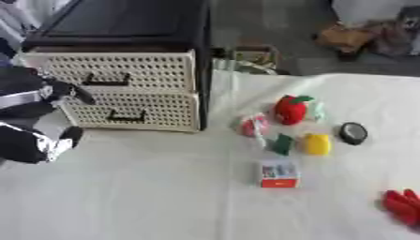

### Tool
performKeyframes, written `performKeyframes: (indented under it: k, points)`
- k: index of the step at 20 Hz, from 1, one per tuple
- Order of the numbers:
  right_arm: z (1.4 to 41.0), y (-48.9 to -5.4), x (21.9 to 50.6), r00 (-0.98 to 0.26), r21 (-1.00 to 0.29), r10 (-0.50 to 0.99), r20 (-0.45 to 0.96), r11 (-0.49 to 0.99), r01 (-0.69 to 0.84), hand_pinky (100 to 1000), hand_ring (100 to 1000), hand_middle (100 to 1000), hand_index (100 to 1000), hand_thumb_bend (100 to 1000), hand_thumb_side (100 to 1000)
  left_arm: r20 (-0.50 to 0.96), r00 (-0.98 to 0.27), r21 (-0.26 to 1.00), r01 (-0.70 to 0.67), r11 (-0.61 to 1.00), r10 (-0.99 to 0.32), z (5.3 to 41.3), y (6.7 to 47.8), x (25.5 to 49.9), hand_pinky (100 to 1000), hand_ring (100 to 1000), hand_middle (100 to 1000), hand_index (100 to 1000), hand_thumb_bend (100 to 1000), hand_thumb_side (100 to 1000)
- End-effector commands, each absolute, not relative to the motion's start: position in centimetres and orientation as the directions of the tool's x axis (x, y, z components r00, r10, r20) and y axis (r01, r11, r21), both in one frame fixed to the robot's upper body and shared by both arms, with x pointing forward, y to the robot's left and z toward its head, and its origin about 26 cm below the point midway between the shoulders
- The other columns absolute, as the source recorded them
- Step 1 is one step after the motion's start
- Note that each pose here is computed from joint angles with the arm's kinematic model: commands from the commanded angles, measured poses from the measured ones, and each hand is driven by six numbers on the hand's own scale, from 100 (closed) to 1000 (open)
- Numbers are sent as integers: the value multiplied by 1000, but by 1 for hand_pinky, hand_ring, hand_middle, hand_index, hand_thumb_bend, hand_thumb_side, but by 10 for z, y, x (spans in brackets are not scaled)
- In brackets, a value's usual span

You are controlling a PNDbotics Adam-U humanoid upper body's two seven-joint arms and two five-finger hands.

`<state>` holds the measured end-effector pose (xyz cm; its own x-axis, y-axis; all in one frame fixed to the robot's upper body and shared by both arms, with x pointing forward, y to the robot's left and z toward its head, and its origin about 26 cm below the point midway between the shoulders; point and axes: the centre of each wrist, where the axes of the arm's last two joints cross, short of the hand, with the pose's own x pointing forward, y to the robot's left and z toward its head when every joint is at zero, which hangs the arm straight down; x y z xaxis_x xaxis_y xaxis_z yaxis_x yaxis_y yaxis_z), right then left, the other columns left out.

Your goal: Pick up objects from table and place into drawer.

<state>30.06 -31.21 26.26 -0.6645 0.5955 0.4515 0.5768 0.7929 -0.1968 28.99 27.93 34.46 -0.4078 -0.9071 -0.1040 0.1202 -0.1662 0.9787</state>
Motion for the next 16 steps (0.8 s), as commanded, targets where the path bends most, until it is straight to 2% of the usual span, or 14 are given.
performKeyframes:
  k: [1, 13, 15, 16]
  points:
    - [273, -314, 296, -675, -202, 611, 413, 785, 586, 819, 587, 578, 803, 100, 638, -139, -391, 978, 90, -188, -910, 363, 280, 283, 100, 100, 100, 896, 105, 408]
    - [272, -316, 296, -676, -201, 617, 404, 780, 593, 819, 594, 585, 807, 100, 657, -102, -365, 983, 104, -149, -925, 375, 281, 282, 100, 100, 100, 851, 105, 408]
    - [272, -316, 296, -678, -195, 614, 405, 782, 592, 820, 598, 592, 810, 100, 689, -88, -370, 985, 108, -137, -925, 375, 281, 282, 100, 100, 100, 866, 105, 408]
    - [271, -316, 296, -680, -192, 611, 406, 784, 590, 821, 608, 607, 816, 100, 733, -80, -373, 985, 111, -130, -924, 375, 281, 282, 100, 100, 100, 871, 105, 408]
